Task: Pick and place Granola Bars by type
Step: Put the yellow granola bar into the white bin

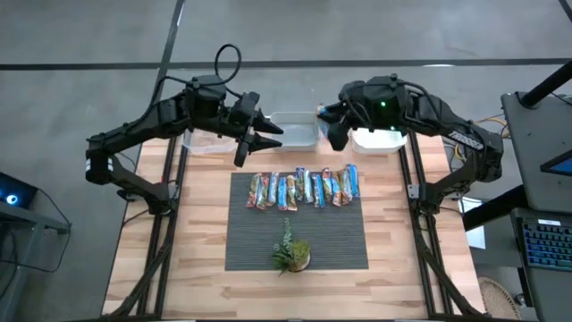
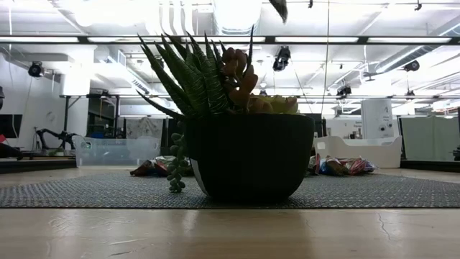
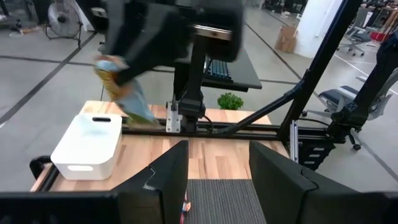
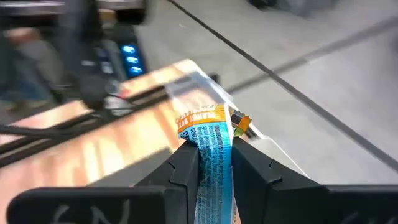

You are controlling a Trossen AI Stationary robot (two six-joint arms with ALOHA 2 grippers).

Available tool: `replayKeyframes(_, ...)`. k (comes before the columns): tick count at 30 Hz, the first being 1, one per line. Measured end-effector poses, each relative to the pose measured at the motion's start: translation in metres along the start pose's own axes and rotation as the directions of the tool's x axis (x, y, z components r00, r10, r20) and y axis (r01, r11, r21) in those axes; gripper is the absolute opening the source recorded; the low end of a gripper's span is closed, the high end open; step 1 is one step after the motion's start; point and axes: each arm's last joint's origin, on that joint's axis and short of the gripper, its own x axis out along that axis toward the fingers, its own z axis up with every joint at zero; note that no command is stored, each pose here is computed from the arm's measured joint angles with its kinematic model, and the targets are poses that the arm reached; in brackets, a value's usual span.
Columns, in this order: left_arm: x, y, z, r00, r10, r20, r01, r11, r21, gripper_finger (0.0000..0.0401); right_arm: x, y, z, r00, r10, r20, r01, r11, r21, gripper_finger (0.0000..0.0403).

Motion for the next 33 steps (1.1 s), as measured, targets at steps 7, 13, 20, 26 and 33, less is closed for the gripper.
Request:
replayKeyframes(7,0.001,0.0,-0.002,1.0,0.001,-0.011,-0.001,1.0,-0.012,0.0151,0.002,-0.037,-0.006,0.949,-0.303,-0.083,0.312,0.941,0.132,0.0068)
replayKeyframes(13,0.001,0.0,-0.002,1.0,0.0,-0.011,0.0,1.0,-0.03,0.0151,0.003,-0.076,-0.012,0.877,-0.446,-0.178,0.477,0.849,0.228,0.0068)
replayKeyframes(20,0.001,0.0,-0.002,1.0,-0.001,-0.011,0.0,0.999,-0.037,0.0151,0.009,-0.121,-0.023,0.793,-0.548,-0.265,0.607,0.746,0.274,0.0068)
replayKeyframes(26,0.001,0.0,-0.002,1.0,0.0,-0.011,0.0,0.999,-0.039,0.0151,0.019,-0.147,-0.041,0.762,-0.539,-0.359,0.642,0.7,0.312,0.0068)
replayKeyframes(33,0.001,0.0,-0.002,1.0,-0.001,-0.011,0.0,0.999,-0.05,0.0151,0.033,-0.168,-0.072,0.693,-0.548,-0.468,0.71,0.634,0.308,0.0068)
